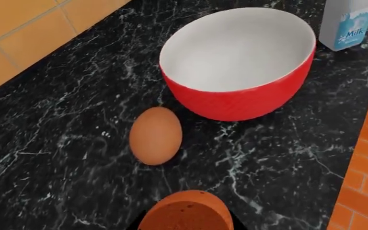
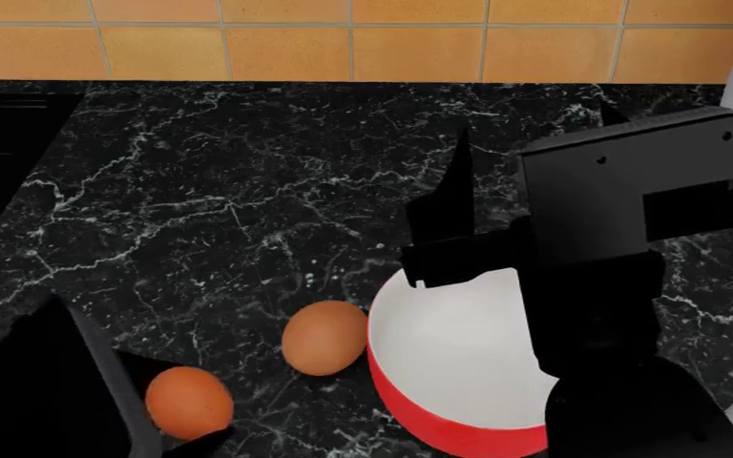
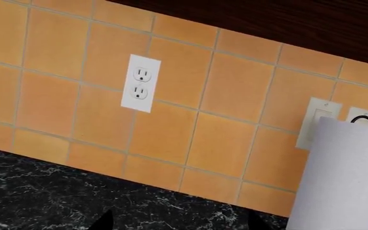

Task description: Place the eggs and milk next to the bowl.

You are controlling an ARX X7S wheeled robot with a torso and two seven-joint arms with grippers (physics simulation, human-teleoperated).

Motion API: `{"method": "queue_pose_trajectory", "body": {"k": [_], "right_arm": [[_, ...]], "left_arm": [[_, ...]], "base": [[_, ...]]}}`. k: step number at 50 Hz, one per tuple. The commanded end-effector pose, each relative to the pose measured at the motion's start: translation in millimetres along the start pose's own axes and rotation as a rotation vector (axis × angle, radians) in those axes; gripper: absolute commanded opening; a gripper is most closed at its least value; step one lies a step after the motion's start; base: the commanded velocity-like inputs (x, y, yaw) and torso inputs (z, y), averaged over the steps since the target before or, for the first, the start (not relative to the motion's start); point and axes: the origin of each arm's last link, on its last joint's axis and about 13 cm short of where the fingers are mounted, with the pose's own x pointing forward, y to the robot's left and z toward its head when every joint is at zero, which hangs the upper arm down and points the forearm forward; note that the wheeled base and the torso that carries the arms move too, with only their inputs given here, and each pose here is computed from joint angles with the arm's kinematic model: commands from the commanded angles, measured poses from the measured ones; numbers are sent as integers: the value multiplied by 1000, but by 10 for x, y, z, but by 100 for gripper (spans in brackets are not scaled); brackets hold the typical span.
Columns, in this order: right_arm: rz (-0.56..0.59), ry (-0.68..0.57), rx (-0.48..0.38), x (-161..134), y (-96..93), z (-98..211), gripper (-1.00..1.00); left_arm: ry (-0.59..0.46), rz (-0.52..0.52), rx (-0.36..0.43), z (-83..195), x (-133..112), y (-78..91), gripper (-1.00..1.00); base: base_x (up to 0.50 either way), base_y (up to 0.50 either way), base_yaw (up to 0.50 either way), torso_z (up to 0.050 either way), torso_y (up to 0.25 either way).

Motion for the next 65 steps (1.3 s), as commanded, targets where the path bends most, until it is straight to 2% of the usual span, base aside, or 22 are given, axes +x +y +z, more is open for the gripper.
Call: {"method": "queue_pose_trajectory", "body": {"k": [1, 45, 65], "right_arm": [[1, 4, 14, 35, -11, -13, 100], [-6, 10, 14, 24, -31, -29, 100], [-9, 12, 10, 17, -33, -24, 100]], "left_arm": [[-71, -54, -35, 71, 144, 12, -100], [-116, -187, 5, 234, 442, -189, -100], [-131, -210, 6, 264, 539, -203, -100]], "base": [[0, 0, 0, 0, 0], [0, 0, 0, 0, 0], [0, 0, 0, 0, 0]]}}
